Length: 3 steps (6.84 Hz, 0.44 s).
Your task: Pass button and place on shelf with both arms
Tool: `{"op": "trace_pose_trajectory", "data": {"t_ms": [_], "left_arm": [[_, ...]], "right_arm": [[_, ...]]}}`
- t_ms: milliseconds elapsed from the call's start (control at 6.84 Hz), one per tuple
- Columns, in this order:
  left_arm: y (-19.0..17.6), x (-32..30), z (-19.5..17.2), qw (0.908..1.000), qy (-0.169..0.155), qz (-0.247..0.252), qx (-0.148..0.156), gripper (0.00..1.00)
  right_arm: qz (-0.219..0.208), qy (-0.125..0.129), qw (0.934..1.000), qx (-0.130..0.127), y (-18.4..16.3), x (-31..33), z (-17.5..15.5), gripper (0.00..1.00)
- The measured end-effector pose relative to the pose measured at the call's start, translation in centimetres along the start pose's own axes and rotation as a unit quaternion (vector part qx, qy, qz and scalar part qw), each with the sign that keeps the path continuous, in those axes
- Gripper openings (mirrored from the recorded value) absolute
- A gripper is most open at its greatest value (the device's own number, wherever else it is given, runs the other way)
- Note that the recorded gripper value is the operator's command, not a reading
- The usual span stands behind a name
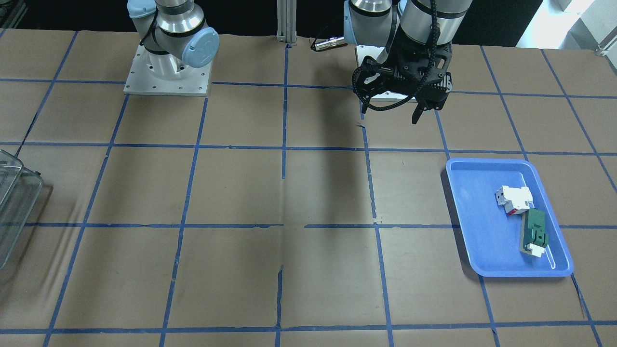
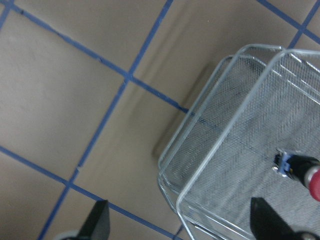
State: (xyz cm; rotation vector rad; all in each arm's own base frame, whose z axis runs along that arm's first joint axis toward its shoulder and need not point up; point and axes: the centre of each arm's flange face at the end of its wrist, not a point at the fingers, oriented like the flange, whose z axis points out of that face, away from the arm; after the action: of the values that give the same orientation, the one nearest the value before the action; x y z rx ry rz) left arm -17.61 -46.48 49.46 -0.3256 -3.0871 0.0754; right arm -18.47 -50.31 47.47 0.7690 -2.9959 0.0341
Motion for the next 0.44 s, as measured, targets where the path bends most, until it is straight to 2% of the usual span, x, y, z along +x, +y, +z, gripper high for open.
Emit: {"op": "trace_pose_trajectory", "data": {"t_ms": [292, 438], "left_arm": [[0.0, 0.0, 0.0, 1.0, -0.002, 0.0, 0.0, 1.0], [0.0, 0.0, 0.0, 1.0, -0.002, 0.0, 0.0, 1.0]], "right_arm": [[0.074, 0.0, 0.9972, 0.006, -6.7, -8.3, -1.2, 1.0], [0.104, 0.005, 0.9944, 0.017, -9.2, -13.2, -2.5, 1.0]]}}
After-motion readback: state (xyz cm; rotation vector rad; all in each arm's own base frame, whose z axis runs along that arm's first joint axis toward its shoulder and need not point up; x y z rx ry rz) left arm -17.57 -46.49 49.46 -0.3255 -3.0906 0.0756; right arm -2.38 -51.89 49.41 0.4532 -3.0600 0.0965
